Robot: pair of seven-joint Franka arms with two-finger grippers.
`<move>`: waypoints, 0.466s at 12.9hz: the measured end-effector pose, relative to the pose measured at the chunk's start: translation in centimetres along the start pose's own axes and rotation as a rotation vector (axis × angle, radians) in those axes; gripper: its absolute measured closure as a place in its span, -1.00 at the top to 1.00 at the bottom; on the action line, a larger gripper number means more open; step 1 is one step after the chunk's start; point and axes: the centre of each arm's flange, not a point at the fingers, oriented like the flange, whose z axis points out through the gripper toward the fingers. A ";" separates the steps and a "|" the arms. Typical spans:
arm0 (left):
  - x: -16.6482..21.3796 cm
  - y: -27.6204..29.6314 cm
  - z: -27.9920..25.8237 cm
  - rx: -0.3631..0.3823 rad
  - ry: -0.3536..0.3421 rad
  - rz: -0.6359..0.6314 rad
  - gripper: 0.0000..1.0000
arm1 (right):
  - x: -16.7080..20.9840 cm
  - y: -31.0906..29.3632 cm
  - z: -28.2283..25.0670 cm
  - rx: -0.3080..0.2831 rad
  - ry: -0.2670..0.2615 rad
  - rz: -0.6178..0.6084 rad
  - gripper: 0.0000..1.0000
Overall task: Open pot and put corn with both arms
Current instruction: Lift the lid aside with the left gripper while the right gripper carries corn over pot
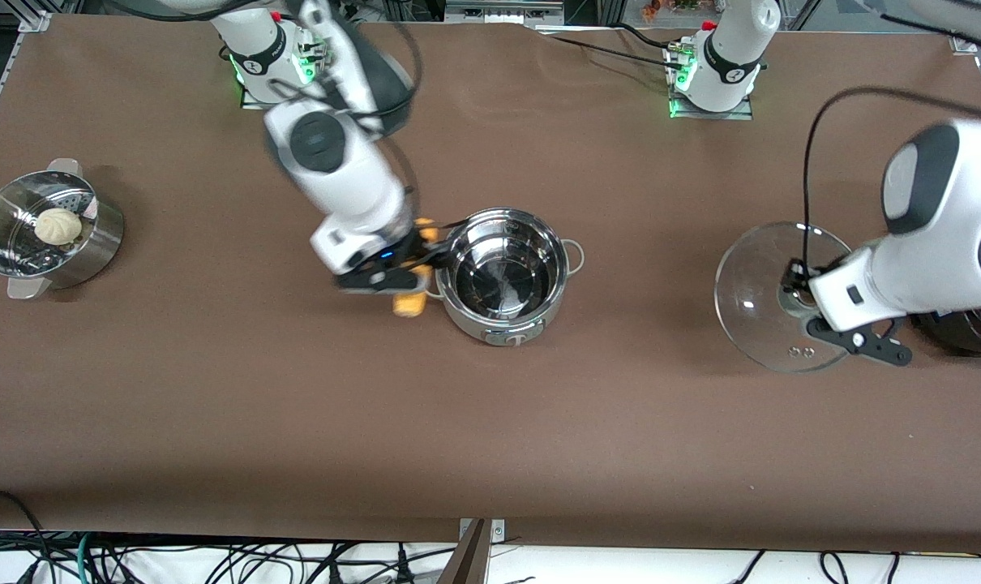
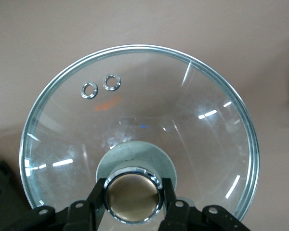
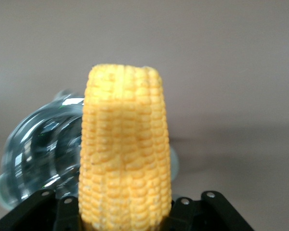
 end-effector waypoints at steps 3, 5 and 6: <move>1.0 -0.5 12.5 -0.013 0.021 0.013 0.00 | -2.4 -5.0 5.2 -0.039 0.002 0.005 -0.90; 0.0 1.6 18.9 -0.022 0.024 0.040 0.00 | -2.3 -5.7 8.9 -0.067 -0.001 0.002 -0.90; -0.6 2.0 20.2 -0.025 0.017 0.044 0.11 | -2.2 -5.8 10.4 -0.075 -0.001 -0.002 -0.90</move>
